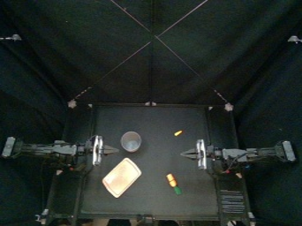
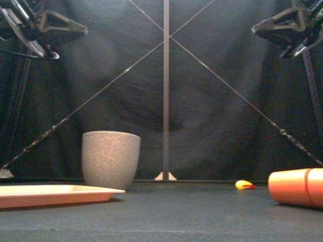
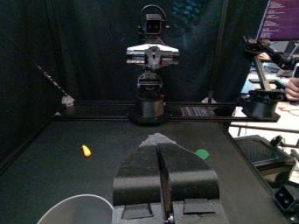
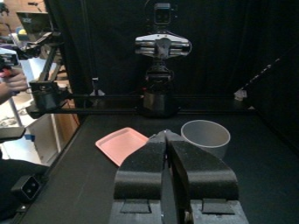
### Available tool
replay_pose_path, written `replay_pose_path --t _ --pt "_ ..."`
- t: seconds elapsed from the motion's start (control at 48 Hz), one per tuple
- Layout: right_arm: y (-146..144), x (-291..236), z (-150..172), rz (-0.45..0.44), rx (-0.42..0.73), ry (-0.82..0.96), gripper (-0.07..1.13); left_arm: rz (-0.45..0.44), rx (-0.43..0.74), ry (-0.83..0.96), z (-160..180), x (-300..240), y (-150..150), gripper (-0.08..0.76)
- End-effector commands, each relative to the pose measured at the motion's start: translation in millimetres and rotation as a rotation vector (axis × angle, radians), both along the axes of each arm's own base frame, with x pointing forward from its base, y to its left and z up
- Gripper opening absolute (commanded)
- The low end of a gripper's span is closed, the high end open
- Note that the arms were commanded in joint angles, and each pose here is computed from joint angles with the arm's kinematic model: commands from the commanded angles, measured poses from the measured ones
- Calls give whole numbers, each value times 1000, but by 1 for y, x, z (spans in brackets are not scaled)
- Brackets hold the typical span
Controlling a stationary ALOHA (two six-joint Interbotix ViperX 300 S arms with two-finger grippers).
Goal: Pick the shrimp then place it on the pink plate
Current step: Pick the shrimp
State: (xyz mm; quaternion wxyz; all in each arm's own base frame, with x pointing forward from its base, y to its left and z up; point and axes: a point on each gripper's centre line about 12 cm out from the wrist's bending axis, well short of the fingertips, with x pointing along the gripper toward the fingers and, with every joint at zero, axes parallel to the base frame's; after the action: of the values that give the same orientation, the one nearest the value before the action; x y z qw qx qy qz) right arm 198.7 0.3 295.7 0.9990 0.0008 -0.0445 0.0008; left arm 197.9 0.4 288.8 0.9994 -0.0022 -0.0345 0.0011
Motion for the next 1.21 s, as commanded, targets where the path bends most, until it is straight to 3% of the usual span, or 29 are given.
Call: replay_pose_path --t 0.021,0.188,0.375,0.5,0.708,0.896,1.208 --pt "-7 6 -10 -32 8 55 39 -4 6 25 8 5 -1 75" --pt "-32 17 -41 -145 32 301 41 5 10 58 11 7 1 72" --pt "-61 29 -51 -253 50 541 84 52 17 108 8 7 11 72" --pt "-80 31 -51 -313 10 647 229 76 15 111 8 7 16 72" --pt "-112 29 -55 -405 -160 775 600 90 14 114 6 6 19 72" --pt "-121 35 -64 -417 -164 816 862 94 14 124 2 6 20 72" --pt "-132 40 -95 -409 -158 931 884 122 13 130 -1 5 25 72"
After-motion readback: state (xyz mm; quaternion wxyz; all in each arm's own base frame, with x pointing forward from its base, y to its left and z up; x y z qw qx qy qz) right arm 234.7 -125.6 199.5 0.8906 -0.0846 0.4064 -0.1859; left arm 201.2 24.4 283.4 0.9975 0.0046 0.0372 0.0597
